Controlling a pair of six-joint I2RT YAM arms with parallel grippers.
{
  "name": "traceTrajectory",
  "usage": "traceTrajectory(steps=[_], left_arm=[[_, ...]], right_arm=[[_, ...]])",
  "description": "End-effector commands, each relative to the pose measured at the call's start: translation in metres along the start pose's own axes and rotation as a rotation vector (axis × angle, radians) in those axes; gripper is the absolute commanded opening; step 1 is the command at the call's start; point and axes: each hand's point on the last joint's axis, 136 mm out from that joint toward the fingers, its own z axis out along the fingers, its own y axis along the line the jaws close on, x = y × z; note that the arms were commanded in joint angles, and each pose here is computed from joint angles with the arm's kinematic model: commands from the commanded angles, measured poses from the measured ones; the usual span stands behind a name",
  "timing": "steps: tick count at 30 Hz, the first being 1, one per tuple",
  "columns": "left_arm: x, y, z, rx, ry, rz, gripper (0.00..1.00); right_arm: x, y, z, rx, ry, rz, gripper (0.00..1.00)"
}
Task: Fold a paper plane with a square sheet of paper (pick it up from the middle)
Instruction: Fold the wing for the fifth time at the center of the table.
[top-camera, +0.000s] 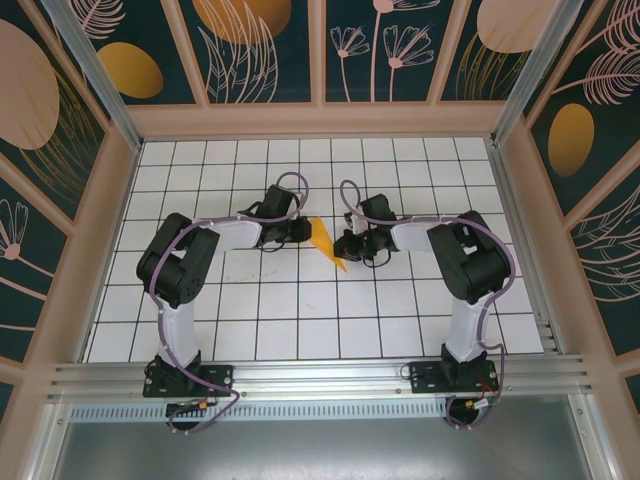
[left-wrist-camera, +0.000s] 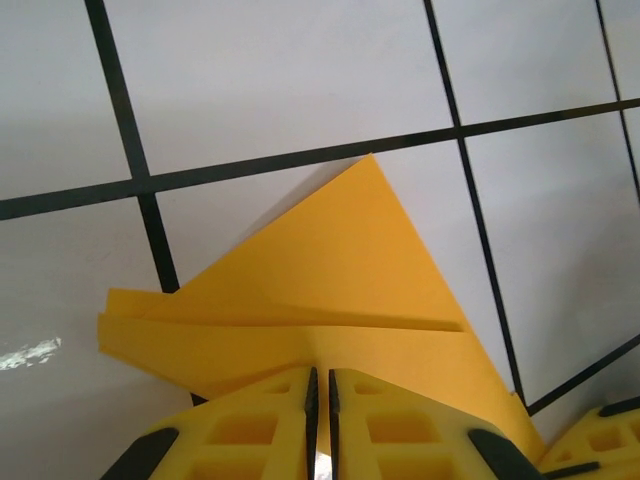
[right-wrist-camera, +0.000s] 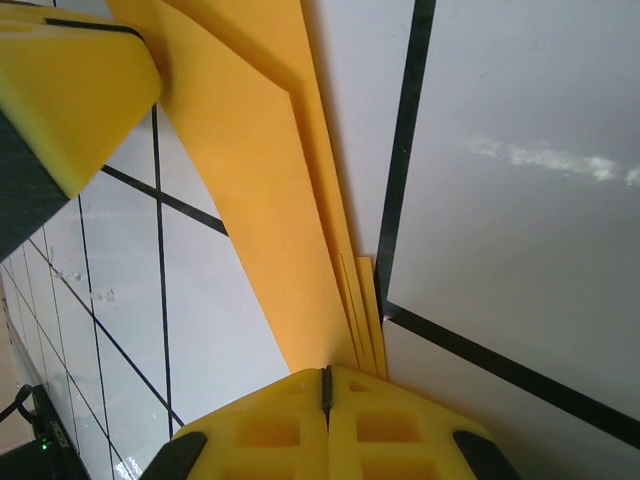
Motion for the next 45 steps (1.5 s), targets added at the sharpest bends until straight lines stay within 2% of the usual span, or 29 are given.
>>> traceTrajectory(steps=[1, 12, 19, 20, 26, 29, 31, 35, 40, 45], left_arm=[[0.001, 0.015, 0.007, -0.028, -0.007, -0.018, 0.15], [0.002, 0.046, 0.009, -0.108, -0.007, -0.043, 0.15], [-0.01, 0.067, -0.004, -0.15, -0.034, -0.08, 0.16], [-0.016, 0.063, -0.008, -0.137, -0.046, -0.085, 0.16], [-0.043, 0.0, -0.046, 0.133, -0.141, -0.105, 0.19], [-0.035, -0.014, -0.05, 0.237, -0.131, -0.152, 0.17], [-0.019, -0.021, -0.043, 0.292, -0.084, -0.195, 0.14], [-0.002, -0.04, -0.039, 0.382, -0.045, -0.213, 0.11], [0.016, -0.055, -0.02, 0.405, 0.025, -0.203, 0.09], [0.022, -0.047, -0.002, 0.345, 0.052, -0.221, 0.08]], right_arm=[[0.032, -0.057, 0.013, 0.196, 0.077, 0.097, 0.0], [0.04, -0.065, 0.014, 0.216, 0.094, 0.109, 0.0], [0.047, -0.072, 0.012, 0.244, 0.103, 0.119, 0.0], [0.048, -0.073, 0.012, 0.244, 0.106, 0.122, 0.0], [0.049, -0.071, 0.011, 0.24, 0.111, 0.123, 0.0], [0.049, -0.069, 0.012, 0.227, 0.112, 0.127, 0.0], [0.05, -0.07, 0.013, 0.226, 0.114, 0.13, 0.0], [0.051, -0.071, 0.013, 0.23, 0.116, 0.137, 0.01], [0.053, -0.074, 0.014, 0.238, 0.122, 0.144, 0.0], [0.055, -0.076, 0.015, 0.245, 0.125, 0.147, 0.0]])
